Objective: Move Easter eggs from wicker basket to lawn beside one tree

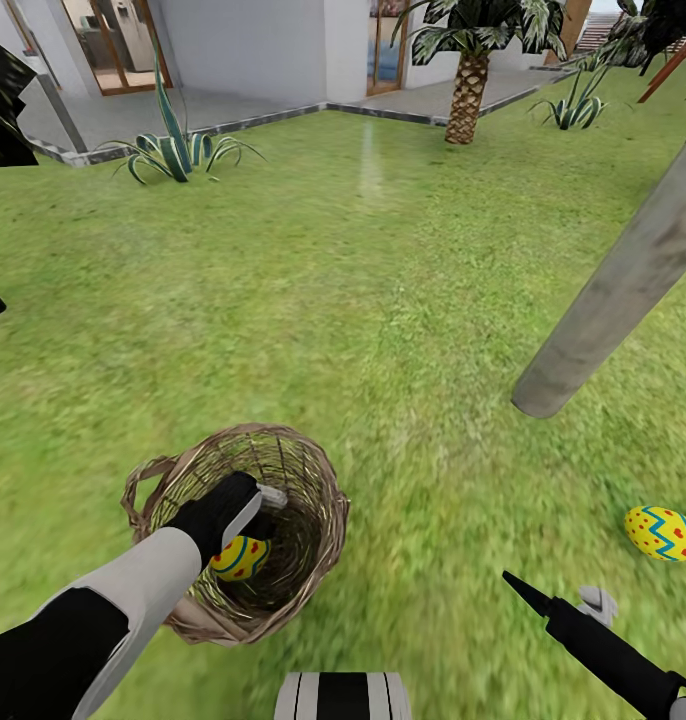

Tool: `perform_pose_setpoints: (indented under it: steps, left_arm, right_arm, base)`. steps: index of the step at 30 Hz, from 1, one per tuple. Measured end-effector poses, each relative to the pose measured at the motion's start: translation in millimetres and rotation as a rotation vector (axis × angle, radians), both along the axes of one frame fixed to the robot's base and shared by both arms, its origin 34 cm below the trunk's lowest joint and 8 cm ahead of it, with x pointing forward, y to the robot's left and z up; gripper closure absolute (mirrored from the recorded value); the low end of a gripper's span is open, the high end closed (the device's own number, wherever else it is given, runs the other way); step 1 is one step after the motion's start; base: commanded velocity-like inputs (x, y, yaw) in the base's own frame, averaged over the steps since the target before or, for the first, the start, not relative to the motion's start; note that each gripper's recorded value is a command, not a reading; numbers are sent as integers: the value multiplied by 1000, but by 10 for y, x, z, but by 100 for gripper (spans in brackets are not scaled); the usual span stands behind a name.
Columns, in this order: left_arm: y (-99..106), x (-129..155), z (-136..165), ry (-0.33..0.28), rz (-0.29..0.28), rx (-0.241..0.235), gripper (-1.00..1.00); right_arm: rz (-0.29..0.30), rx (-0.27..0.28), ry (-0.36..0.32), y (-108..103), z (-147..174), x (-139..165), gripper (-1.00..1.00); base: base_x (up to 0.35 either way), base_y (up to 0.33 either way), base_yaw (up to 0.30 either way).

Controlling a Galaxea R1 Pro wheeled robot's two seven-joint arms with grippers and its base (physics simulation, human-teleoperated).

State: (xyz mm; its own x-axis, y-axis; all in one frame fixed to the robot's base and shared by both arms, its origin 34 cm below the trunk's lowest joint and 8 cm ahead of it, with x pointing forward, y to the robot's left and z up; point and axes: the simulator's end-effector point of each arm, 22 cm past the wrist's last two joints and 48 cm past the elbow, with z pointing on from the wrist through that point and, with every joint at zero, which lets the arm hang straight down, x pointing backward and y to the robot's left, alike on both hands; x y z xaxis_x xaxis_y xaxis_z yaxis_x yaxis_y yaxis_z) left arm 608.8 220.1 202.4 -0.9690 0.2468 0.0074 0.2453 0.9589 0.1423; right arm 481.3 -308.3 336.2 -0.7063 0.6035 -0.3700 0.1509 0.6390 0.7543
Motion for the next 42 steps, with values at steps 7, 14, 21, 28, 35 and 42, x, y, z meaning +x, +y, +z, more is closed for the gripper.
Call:
perform_pose_setpoints:
  steps: [7, 14, 21, 28, 35, 42]
  left_arm:
    - [32, 5, 3, -4, 0, 15, -100]
    - [55, -35, -104, 7, -1, 27, -100]
    - [105, 10, -85, -11, -1, 52, -100]
    - [117, 29, -77, -18, -2, 58, -100]
    - [117, 63, -98, -36, -2, 58, -100]
    - [110, 43, -164, -31, -4, 57, -100]
  right_arm:
    - [0, 0, 0, -2, 0, 0, -100]
    - [0, 0, 20, -3, -85, -34, -100]
    - [0, -1, 19, -4, -84, -33, -100]
    - [0, -2, 18, -5, -83, -31, -100]
    - [1, -2, 21, -4, -98, -37, -100]
    - [2, -3, 28, -3, -137, -49, -100]
  base:
    - [0, 0, 0]
    - [0, 0, 0]
    - [0, 0, 0]
    - [0, 0, 0]
    - [0, 0, 0]
    - [0, 0, 0]
